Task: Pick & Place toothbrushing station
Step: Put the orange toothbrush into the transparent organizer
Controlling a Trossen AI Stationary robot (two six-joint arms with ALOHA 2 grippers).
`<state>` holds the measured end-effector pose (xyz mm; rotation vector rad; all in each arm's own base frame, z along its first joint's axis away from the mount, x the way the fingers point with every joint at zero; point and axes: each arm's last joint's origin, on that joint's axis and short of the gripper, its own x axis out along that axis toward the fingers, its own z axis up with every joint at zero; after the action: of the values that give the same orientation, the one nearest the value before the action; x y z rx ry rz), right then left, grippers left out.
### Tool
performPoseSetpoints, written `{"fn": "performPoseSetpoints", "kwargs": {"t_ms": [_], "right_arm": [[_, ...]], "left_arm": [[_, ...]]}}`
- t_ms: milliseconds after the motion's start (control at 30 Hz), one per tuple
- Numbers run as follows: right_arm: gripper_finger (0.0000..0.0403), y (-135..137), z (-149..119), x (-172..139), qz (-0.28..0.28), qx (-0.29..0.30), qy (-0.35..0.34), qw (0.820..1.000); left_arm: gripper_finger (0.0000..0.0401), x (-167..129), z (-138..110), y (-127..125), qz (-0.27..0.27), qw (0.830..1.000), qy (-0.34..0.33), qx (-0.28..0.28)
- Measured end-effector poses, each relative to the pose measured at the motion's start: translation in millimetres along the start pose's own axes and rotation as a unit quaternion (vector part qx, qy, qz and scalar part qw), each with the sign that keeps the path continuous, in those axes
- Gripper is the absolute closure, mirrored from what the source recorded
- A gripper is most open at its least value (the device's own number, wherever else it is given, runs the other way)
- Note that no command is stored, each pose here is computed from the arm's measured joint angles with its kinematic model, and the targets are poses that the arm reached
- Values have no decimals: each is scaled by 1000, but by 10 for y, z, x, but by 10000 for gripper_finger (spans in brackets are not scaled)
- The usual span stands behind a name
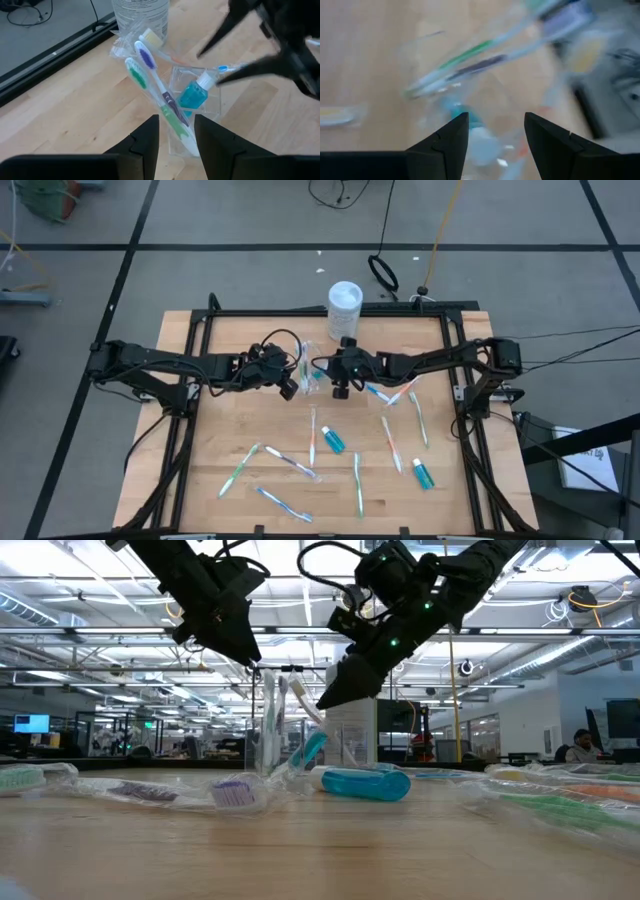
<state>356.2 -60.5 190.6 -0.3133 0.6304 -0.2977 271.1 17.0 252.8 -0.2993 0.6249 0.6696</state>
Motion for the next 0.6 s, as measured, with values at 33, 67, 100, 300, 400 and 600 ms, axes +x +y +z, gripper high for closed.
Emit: {"fn": "performPoseSetpoints", "kwargs": {"t_ms": [33, 67, 100, 300, 400, 600], "right_arm": [[218, -18, -2, 2, -9, 1, 3, 1000], [218, -35, -20, 9, -10, 2, 10, 1000], [218, -44, -45, 17, -8, 2, 16, 1000], [218, -80, -44, -26, -8, -1, 25, 1000], [218, -115, -2, -217, 0, -5, 45, 999], [218, -157, -7, -784, 22, 95, 127, 987]], "left_arm": [[272, 0, -1, 1, 0, 1000, 1, 0], [272, 0, -2, 1, 0, 1000, 1, 1], [272, 0, -2, 1, 0, 1000, 1, 1], [272, 0, -3, 1, 1, 1000, 1, 1], [272, 0, -3, 2, 0, 1000, 2, 9], [272, 0, -3, 1, 0, 999, 2, 51]]}}
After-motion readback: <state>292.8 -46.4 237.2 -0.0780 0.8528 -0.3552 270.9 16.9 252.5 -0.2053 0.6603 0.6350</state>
